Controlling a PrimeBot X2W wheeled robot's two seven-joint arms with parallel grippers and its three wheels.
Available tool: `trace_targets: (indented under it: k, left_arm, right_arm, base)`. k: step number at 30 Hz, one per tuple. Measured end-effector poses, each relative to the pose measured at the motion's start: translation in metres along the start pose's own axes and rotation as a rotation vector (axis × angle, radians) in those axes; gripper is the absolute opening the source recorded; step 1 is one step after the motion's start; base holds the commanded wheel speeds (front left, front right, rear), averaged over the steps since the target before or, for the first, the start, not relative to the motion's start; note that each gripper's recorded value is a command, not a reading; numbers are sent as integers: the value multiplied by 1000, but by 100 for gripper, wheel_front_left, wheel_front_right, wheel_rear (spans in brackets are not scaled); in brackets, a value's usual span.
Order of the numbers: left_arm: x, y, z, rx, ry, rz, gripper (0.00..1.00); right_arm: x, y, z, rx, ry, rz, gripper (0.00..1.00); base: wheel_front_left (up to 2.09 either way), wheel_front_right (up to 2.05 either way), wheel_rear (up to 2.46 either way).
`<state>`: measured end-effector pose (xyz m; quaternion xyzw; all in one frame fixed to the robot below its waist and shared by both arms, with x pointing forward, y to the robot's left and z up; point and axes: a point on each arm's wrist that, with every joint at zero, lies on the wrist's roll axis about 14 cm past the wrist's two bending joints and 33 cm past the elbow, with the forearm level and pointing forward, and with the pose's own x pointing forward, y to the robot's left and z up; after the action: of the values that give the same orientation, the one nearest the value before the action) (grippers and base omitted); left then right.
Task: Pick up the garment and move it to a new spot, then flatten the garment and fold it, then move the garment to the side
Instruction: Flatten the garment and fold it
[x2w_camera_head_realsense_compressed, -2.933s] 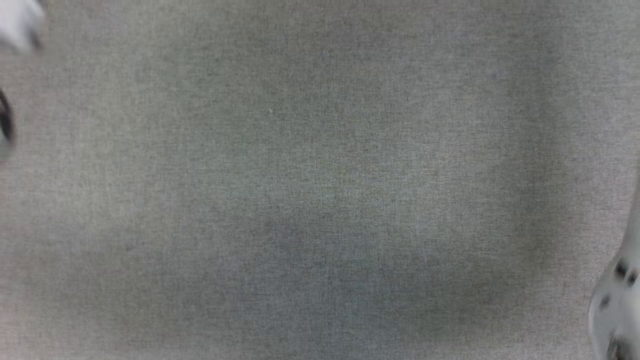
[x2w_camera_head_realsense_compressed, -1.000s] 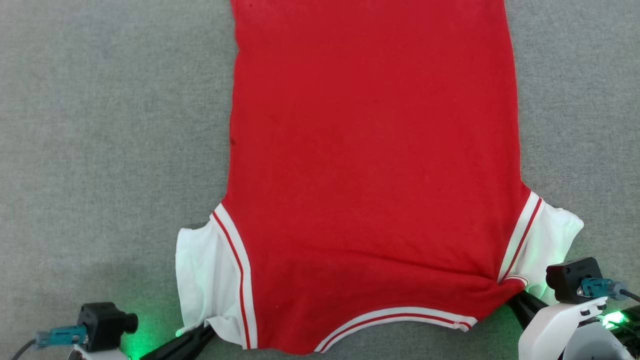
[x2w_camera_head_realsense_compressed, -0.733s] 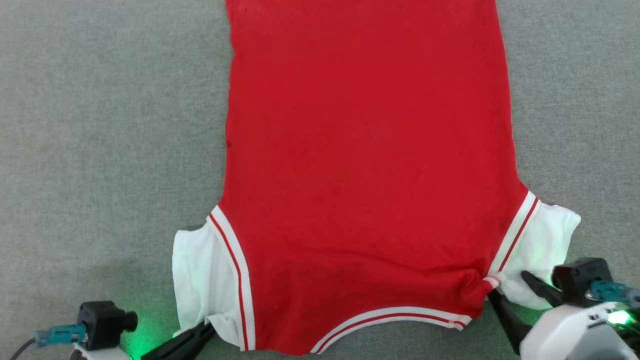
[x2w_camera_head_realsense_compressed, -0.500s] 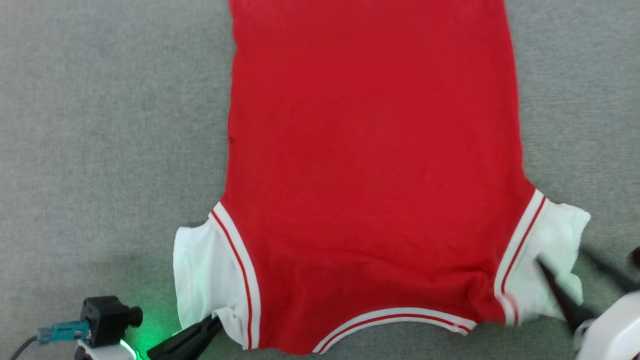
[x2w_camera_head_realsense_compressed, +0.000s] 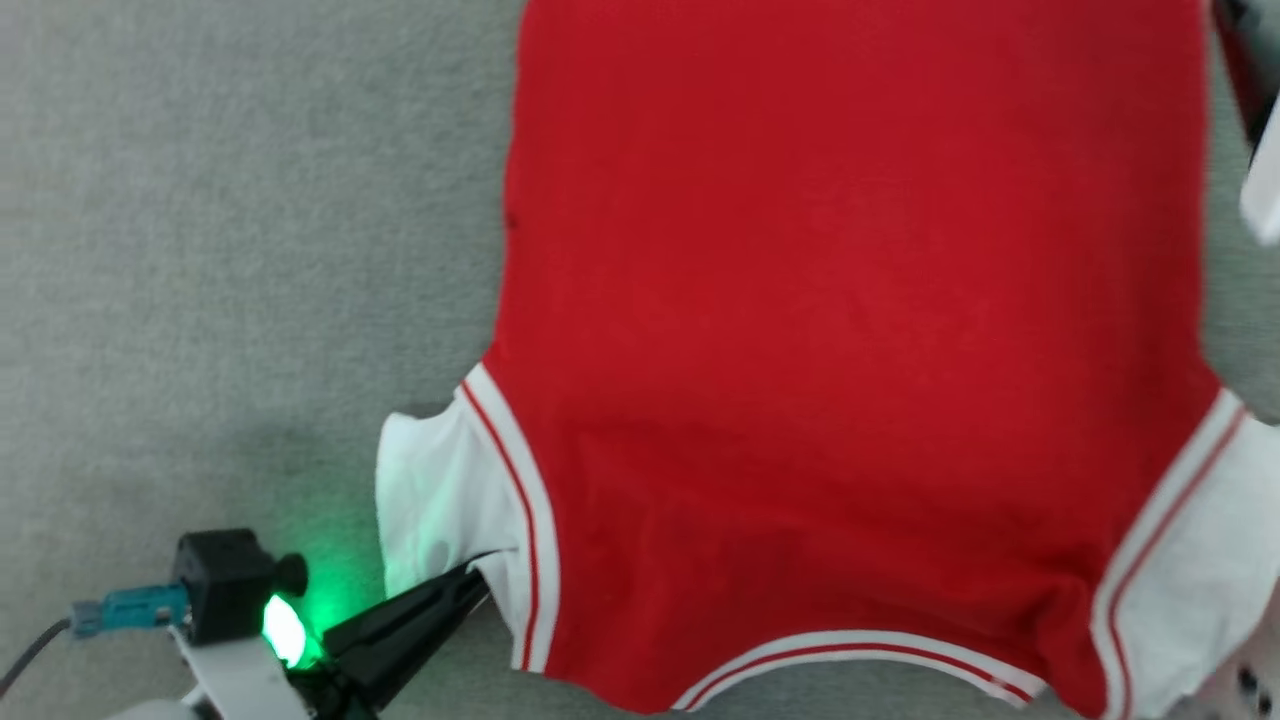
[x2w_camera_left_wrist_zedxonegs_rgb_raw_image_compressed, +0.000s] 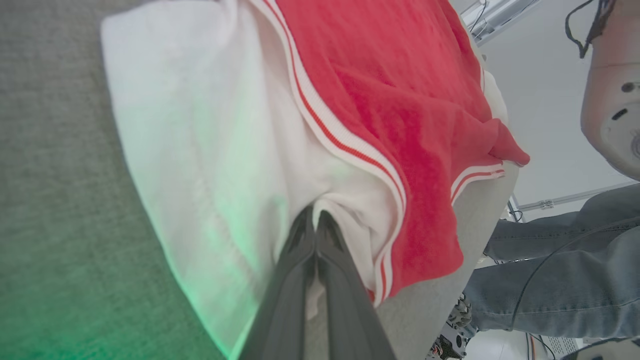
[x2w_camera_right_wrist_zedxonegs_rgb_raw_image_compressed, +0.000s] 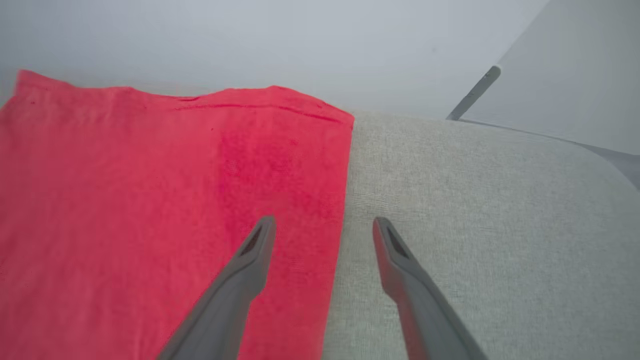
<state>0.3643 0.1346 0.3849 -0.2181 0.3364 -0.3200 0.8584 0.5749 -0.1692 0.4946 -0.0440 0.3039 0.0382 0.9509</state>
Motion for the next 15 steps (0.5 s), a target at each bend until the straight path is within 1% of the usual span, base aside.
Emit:
trace_targets:
  k: [4,7,10,15]
  left_arm:
    - [2,6,-2,-11,5,10,0]
    - [4,10,-3,-24,6,18,0]
    - [3,13,-6,-41,9,30,0]
    - [2,17,-8,-70,7,51,0]
  right_arm:
    - [42,-1,-1,-14,98,-63,100]
    - [68,2,-2,-10,151,-78,100]
    - [89,5,-2,7,170,-80,100]
    - [116,-3,-9,44,168,-105,100]
  base:
    - [0,0,0]
    - [0,0,0]
    - [0,0,0]
    - [0,0,0]
